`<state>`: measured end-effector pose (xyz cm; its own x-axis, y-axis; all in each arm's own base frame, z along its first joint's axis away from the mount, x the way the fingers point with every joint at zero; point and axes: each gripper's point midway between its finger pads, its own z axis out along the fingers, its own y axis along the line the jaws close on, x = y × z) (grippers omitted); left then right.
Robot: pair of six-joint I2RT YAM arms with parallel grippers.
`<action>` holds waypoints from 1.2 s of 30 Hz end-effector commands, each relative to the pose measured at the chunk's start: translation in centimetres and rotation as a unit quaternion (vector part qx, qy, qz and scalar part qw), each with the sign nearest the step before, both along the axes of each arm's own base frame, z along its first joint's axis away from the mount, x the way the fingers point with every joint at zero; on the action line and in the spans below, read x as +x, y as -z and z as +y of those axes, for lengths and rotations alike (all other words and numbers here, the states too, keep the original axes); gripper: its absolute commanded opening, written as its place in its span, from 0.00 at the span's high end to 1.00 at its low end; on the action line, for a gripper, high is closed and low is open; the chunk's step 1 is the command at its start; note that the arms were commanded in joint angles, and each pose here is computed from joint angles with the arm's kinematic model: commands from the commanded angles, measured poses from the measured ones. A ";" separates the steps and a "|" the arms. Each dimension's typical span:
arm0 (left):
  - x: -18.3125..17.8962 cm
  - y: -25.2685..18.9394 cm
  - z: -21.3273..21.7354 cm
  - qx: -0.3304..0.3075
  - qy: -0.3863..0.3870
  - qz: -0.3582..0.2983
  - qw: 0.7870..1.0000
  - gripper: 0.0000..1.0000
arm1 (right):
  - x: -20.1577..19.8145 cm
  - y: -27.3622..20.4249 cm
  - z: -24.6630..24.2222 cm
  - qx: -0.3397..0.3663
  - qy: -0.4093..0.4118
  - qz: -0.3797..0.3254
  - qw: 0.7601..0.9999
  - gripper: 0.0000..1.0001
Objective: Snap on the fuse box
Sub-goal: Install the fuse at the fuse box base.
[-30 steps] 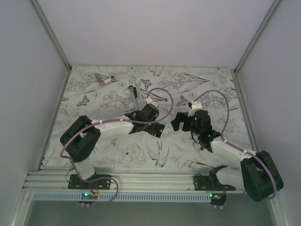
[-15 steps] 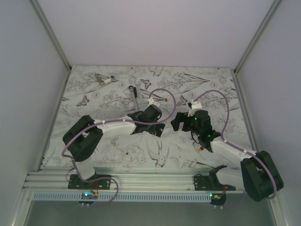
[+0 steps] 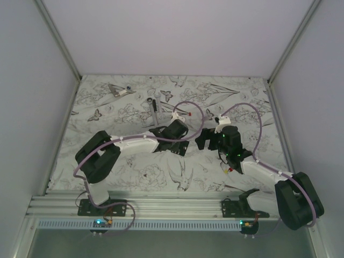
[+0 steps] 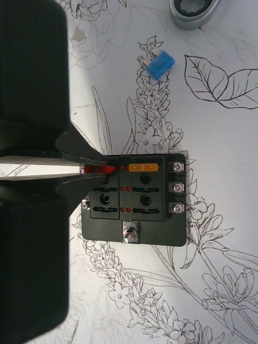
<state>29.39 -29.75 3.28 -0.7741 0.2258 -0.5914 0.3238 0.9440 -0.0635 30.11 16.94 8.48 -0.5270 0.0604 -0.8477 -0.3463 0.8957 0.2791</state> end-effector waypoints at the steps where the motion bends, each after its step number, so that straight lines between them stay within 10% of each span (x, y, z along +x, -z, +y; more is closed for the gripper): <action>1: -6.1 6.2 3.9 0.074 -0.013 0.125 0.989 1.00 | 0.3 -0.4 0.0 0.011 0.003 -0.005 1.000 0.00; 16: -4.6 2.2 3.4 0.060 -0.019 0.075 0.995 1.00 | 0.3 -0.7 0.1 0.014 0.003 -0.009 1.000 0.00; 36: -2.7 -2.4 1.5 0.023 -0.018 0.032 0.999 0.65 | 0.3 -0.6 0.2 0.015 -0.001 -0.008 1.000 0.00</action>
<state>26.59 -28.50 3.64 -0.8297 0.2171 -0.5143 0.2780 0.9596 -0.0433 29.97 17.11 8.45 -0.5311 0.0610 -0.8451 -0.3532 0.8907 0.2862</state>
